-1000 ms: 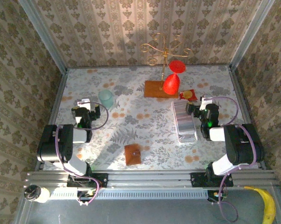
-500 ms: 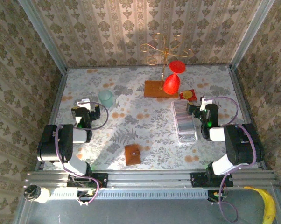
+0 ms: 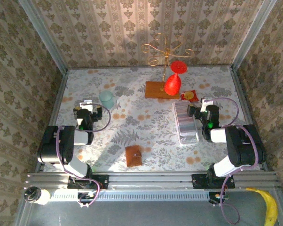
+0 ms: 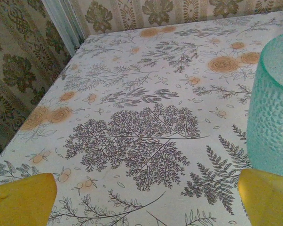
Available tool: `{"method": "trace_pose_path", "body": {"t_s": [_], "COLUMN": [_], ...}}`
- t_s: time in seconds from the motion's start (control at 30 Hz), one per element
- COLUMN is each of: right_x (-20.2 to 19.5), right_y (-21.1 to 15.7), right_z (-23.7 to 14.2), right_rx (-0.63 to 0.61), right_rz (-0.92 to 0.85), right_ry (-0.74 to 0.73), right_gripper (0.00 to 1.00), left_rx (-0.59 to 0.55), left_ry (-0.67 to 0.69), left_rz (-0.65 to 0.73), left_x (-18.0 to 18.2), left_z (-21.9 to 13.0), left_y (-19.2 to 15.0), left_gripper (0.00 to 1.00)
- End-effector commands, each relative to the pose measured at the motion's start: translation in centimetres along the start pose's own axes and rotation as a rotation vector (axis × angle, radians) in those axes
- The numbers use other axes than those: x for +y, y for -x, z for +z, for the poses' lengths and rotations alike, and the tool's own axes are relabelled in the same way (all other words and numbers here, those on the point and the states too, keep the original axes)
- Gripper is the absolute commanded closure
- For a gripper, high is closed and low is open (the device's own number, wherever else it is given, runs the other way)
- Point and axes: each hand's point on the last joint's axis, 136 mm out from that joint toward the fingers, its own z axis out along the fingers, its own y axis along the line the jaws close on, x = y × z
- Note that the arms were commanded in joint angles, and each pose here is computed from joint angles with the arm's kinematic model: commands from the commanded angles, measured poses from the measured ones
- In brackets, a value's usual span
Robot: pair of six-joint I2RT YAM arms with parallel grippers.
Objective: Put the credit cards into the card holder
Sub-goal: Reset both arms
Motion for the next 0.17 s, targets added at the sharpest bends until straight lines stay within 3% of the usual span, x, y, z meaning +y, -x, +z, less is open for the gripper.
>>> {"method": "trace_pose_path", "body": {"t_s": [0.0, 0.13], "right_x": [-0.2, -0.18], "right_y": [1.2, 1.26], "right_z": [0.17, 0.11], "right_rx": [-0.027, -0.032], "right_rz": [-0.017, -0.02], "right_ry": [-0.023, -0.023], "right_gripper": [0.0, 0.0], "left_rx": [-0.012, -0.012], "left_ry": [-0.031, -0.034], "left_rz": [-0.014, -0.015], "left_x": [-0.06, -0.07], "left_z": [0.39, 0.39], "left_y": [0.86, 0.81], "left_gripper": [0.0, 0.0]}}
